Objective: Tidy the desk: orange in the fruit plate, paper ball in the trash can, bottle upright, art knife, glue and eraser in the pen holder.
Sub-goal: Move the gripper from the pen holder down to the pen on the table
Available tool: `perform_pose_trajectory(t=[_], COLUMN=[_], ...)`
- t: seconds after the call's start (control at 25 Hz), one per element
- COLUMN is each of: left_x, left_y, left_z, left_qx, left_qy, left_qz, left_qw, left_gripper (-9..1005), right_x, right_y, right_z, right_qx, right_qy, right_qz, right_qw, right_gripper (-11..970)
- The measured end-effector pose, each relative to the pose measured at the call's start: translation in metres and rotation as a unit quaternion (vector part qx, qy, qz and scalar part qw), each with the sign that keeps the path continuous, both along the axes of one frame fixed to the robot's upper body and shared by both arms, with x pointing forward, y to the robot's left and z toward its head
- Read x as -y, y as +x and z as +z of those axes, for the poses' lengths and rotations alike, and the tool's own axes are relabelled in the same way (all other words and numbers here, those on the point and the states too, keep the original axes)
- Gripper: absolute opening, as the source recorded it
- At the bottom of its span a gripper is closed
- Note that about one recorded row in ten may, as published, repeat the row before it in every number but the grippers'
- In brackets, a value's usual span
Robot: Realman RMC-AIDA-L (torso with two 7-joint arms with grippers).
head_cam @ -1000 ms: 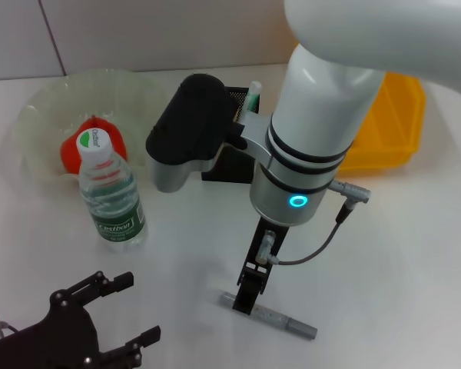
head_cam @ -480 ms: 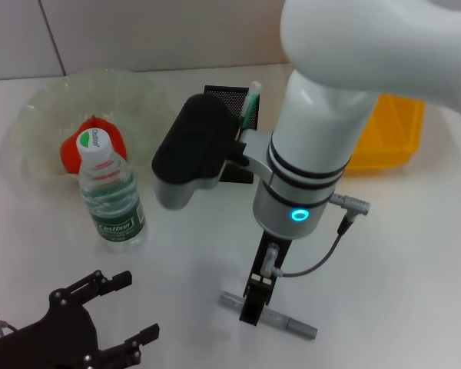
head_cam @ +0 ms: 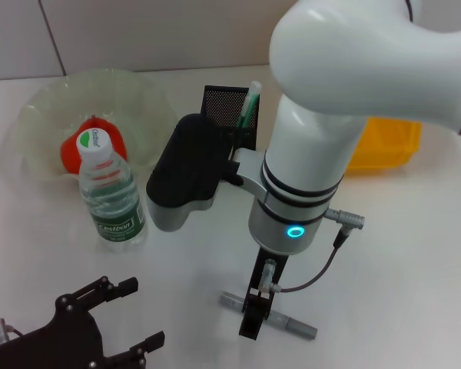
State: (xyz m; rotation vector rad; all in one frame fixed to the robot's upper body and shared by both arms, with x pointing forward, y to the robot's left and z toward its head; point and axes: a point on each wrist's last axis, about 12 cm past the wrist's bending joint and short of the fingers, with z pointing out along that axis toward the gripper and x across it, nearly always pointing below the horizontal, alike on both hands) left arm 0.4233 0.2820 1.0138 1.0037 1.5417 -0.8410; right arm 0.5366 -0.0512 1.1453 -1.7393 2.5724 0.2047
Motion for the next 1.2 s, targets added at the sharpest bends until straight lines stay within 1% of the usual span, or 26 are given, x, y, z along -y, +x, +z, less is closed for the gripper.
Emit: perform_pose_trajectory(t=[0.64, 0.88, 1.2], left_x=[0.003, 0.003, 0.004], left_y=[0.002, 0.003, 0.002], left_z=[0.001, 0.001, 0.001], left_qx=[0.002, 0.002, 0.002], left_qy=[-0.002, -0.002, -0.003], left_qz=[-0.005, -0.006, -0.008], left_qw=[1.000, 1.000, 1.000], left_gripper=[800, 800, 800], right_x=[0.001, 0.001, 0.002], right_y=[0.002, 0.001, 0.001], right_z=[-0.007, -0.010, -0.012], right_qx=[0.005, 0.005, 0.003], right_qy=[-0.004, -0.008, -0.013], right_qz=[-0.009, -0.007, -0.008], right_qw=[1.000, 1.000, 1.000], right_gripper=[630, 470, 467])
